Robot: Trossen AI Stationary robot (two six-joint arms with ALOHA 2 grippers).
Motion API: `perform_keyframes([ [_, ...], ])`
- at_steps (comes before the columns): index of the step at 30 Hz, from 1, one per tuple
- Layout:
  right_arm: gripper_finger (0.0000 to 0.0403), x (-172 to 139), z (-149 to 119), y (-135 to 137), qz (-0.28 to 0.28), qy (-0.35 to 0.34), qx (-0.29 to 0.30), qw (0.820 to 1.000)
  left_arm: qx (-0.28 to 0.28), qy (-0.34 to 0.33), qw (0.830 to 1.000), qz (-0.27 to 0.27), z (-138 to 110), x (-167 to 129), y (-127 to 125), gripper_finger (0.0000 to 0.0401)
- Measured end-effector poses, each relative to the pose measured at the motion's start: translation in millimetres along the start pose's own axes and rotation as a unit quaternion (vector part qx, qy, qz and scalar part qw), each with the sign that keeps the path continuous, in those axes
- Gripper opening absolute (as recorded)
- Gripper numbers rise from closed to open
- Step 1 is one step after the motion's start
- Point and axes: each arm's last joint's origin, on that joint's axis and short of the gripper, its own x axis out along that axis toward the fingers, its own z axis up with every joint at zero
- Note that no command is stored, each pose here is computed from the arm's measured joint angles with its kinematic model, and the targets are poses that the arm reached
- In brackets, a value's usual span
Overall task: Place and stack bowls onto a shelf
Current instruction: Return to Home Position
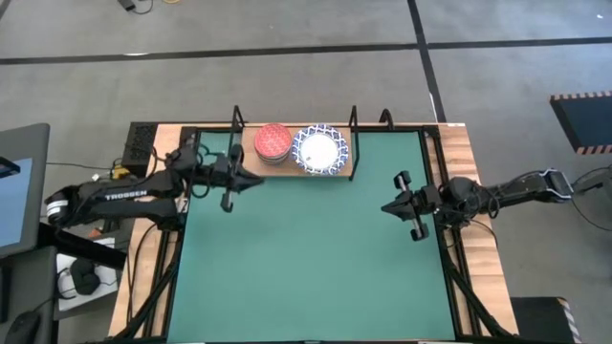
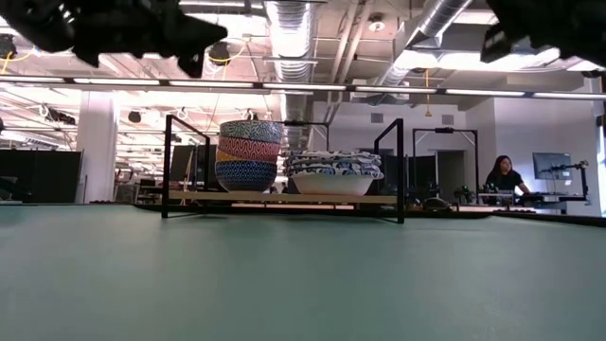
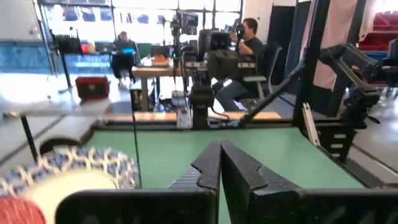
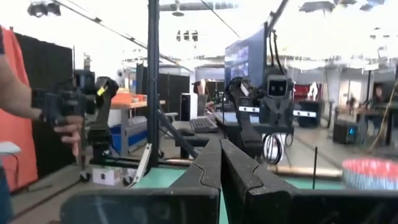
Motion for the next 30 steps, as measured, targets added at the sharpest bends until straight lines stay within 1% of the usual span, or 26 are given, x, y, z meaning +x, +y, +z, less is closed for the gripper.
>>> perform_keyframes([
  [3,0.0023,-9,-13,-1,-0.007,0.012,0.031,0.999,-0.031,0.022,0.999,-0.001,-15,-5,-2,0.0],
  [5,0.0022,-13,-19,-2,-0.014,0.021,0.042,0.999,-0.039,0.03,0.999,0.0,-18,-7,-3,0.0],
  [6,0.0022,-14,-21,-2,-0.017,0.021,0.046,0.999,-0.034,0.025,0.999,0.0,-16,-8,-4,0.0],
  [8,0.0022,-17,-21,-3,-0.021,0.015,0.049,0.998,-0.006,0.002,1.0,-0.001,-9,-11,-5,0.0],
  [11,0.0022,-21,-16,-4,-0.024,-0.009,0.045,0.999,0.04,-0.033,0.999,0.007,4,-22,-8,0.0],
  [13,0.0022,-23,-13,-4,-0.02,-0.021,0.041,0.999,0.061,-0.039,0.997,0.019,9,-32,-9,0.0],
  [15,0.0022,-26,-12,-3,-0.011,-0.021,0.036,0.999,0.066,-0.026,0.997,0.032,9,-39,-9,0.0],
  [18,0.0022,-29,-14,-2,-0.008,-0.003,0.03,1.0,0.061,0.005,0.997,0.037,5,-45,-11,0.0],
  [21,0.0022,-32,-16,-3,-0.01,0.001,0.028,1.0,0.061,0.027,0.998,0.019,0,-45,-14,0.0],
  [24,0.0022,-34,-19,-3,-0.014,-0.002,0.026,1.0,0.066,0.029,0.997,0.01,-1,-44,-17,0.0],
  [27,0.0022,-35,-17,-4,-0.02,-0.01,0.025,0.999,0.065,0.008,0.997,0.027,3,-42,-16,0.0],
  [30,0.0022,-35,-14,-6,-0.027,-0.025,0.021,0.999,0.063,-0.044,0.996,0.045,14,-43,-16,0.0],
])
